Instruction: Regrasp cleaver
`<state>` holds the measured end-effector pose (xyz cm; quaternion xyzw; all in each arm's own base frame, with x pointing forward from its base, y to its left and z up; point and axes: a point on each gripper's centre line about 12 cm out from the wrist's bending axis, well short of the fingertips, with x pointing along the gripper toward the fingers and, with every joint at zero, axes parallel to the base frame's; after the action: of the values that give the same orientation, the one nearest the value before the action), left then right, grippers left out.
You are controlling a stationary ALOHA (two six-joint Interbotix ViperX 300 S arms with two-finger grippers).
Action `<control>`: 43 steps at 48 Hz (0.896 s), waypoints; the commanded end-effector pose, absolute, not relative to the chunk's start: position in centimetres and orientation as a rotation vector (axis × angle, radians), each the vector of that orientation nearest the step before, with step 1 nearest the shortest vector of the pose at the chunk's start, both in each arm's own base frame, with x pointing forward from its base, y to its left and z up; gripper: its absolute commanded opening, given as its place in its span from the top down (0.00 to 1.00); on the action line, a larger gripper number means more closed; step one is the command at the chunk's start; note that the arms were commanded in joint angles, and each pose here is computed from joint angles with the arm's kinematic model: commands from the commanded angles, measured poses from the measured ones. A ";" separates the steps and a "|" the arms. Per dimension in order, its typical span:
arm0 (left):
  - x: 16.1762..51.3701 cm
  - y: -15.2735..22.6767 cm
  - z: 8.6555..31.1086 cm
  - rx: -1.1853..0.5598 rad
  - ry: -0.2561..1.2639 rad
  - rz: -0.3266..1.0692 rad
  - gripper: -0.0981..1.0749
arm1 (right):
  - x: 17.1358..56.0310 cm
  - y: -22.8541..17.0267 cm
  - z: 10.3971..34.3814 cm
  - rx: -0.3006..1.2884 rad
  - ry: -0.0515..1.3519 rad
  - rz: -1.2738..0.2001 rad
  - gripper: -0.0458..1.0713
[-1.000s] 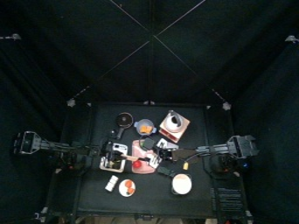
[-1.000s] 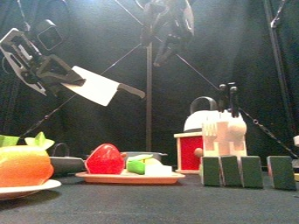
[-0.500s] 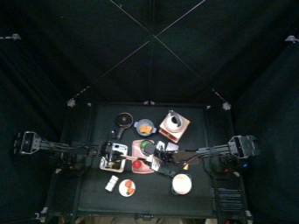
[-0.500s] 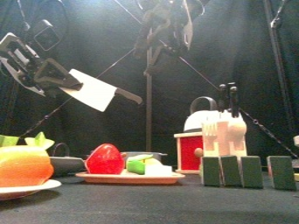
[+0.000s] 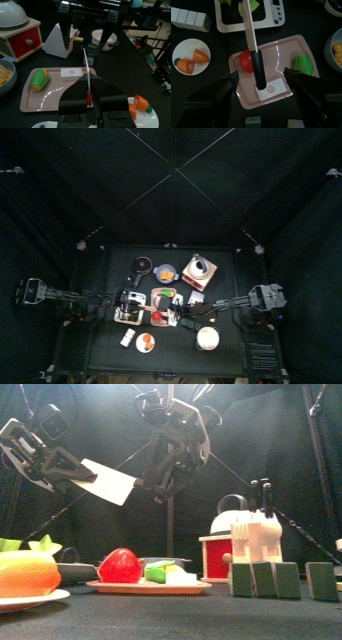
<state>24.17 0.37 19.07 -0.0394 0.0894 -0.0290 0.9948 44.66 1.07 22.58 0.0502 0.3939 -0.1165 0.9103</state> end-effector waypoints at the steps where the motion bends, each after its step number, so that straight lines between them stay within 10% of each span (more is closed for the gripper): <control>1: 24.7 0.5 20.0 -0.084 0.141 -0.052 0.59 | 45.0 1.0 24.4 0.103 0.759 -0.233 0.20; 19: 23.9 -0.4 20.2 -0.147 0.133 -0.058 0.60 | 43.9 0.6 24.9 0.045 0.752 -0.233 0.75; 43: 24.6 -4.0 16.4 -0.170 0.305 -0.006 0.60 | 42.1 -0.1 23.9 0.059 0.755 -0.218 0.76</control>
<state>24.55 -3.21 17.41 -0.0824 0.1321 -0.0054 0.9878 42.64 1.10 22.09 0.0161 0.3858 -0.0933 0.9177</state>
